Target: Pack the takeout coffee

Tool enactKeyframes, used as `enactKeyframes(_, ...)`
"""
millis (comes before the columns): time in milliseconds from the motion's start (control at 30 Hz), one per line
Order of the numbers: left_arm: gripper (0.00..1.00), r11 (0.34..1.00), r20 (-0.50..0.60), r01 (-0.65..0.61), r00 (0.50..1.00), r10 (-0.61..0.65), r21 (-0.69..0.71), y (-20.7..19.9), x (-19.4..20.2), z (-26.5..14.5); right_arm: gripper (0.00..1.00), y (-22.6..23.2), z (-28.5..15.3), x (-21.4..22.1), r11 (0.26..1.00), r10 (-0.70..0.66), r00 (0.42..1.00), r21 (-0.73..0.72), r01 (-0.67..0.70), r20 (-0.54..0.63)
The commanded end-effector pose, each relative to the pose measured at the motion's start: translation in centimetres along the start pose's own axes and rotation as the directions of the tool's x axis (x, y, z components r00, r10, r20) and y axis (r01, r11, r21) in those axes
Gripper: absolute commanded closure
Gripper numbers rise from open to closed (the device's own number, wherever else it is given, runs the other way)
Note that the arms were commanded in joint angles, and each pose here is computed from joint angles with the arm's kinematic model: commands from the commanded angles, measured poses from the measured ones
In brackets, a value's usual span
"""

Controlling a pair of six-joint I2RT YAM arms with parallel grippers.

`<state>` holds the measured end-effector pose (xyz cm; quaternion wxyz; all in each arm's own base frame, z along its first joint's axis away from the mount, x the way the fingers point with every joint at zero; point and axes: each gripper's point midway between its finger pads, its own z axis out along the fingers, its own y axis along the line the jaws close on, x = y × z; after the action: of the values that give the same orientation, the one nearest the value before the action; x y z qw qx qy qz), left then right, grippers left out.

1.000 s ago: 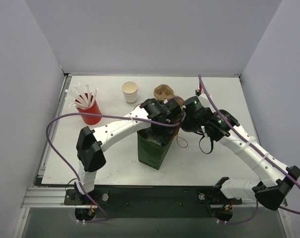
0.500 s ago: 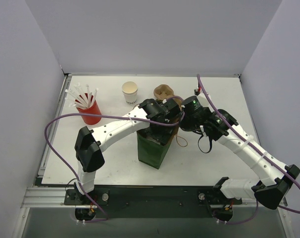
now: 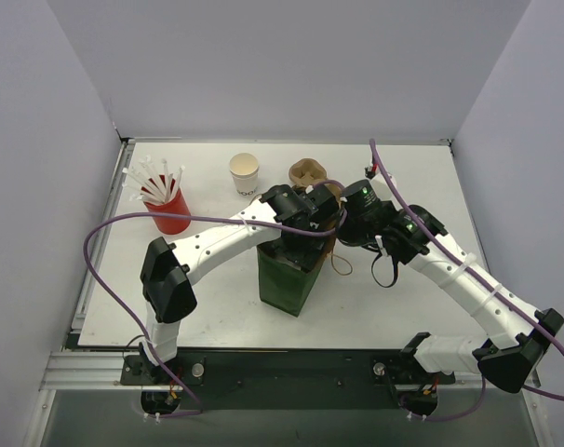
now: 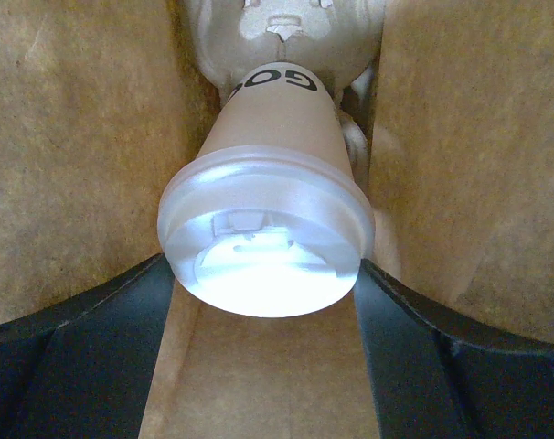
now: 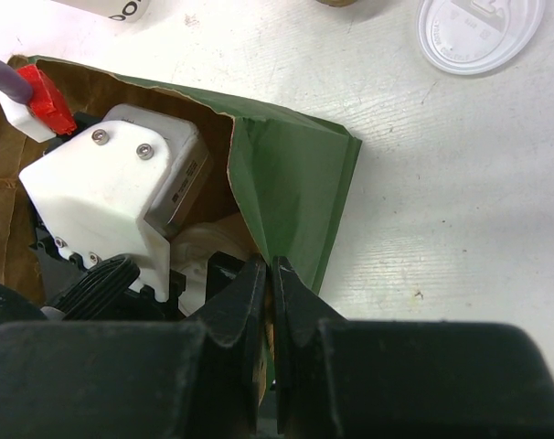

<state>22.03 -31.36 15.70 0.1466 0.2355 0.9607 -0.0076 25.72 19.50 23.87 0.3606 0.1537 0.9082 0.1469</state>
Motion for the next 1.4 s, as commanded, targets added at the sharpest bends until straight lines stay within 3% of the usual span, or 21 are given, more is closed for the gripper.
enactKeyframes(0, 0.62, 0.998, 0.008, -0.043, 0.999, 0.043, -0.045, 0.3, -0.7, 1.6, 1.00, 0.2, 0.8, 1.4, 0.999, -0.042, 0.999, 0.009, 0.043, -0.033)
enactKeyframes(1367, 0.64, 0.995, -0.034, -0.096, 0.995, 0.095, -0.018, 1.0, 0.8, -1.5, 1.00, 0.4, 0.8, 0.7, 0.993, -0.108, 0.994, 0.051, 0.106, 0.035)
